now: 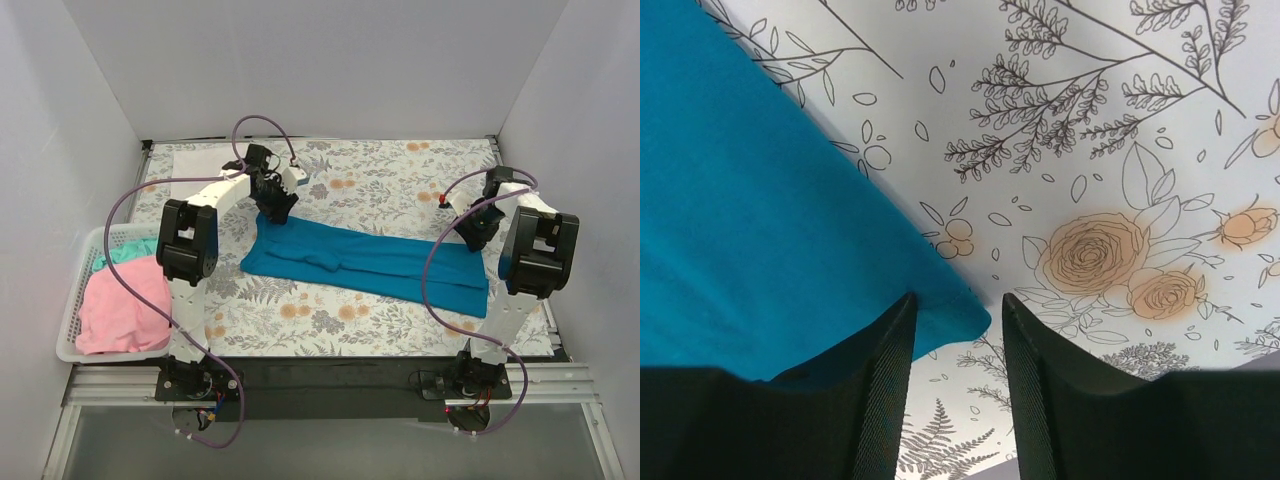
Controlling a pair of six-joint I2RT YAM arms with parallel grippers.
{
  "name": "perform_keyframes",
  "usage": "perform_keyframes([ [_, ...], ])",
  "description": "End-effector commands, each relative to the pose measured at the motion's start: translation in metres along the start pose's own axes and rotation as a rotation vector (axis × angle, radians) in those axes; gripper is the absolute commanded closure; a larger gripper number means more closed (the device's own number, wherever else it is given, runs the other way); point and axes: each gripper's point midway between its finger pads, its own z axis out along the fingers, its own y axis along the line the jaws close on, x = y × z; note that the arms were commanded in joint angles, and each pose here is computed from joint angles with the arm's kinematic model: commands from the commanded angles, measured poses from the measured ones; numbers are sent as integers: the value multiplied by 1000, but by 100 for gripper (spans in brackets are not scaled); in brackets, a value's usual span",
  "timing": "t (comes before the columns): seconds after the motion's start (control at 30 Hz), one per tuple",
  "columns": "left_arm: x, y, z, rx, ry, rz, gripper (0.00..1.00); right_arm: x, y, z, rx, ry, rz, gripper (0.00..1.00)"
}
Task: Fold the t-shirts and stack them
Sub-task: Fold the tshirt
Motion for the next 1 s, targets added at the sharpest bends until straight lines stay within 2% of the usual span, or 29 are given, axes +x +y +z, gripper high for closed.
perform_keyframes([
  [0.0, -13, 9, -5, -19, -30, 56, 56, 0, -4, -2, -15, -1, -65, 55],
  [0.3, -4, 20, 2, -38, -13, 42, 67, 4, 0, 5, -33, 11, -63, 75],
  [0.33, -7, 26, 0, -55, -27, 39, 67, 3, 0, 5, -34, 12, -63, 80],
  [0.47, -25, 28, -16, -59, -96, 41, 65, 3, -1, 4, -29, 8, -62, 86],
  [0.53, -31, 27, -20, -52, -114, 52, 65, 2, -1, 3, -29, 8, -65, 93],
  [0.73, -23, 31, -10, -43, -86, 68, 67, 1, -2, 4, -29, 8, -56, 98],
  [0.97, -13, 34, 3, -40, -57, 68, 67, 1, -2, 6, -34, 5, -48, 99],
])
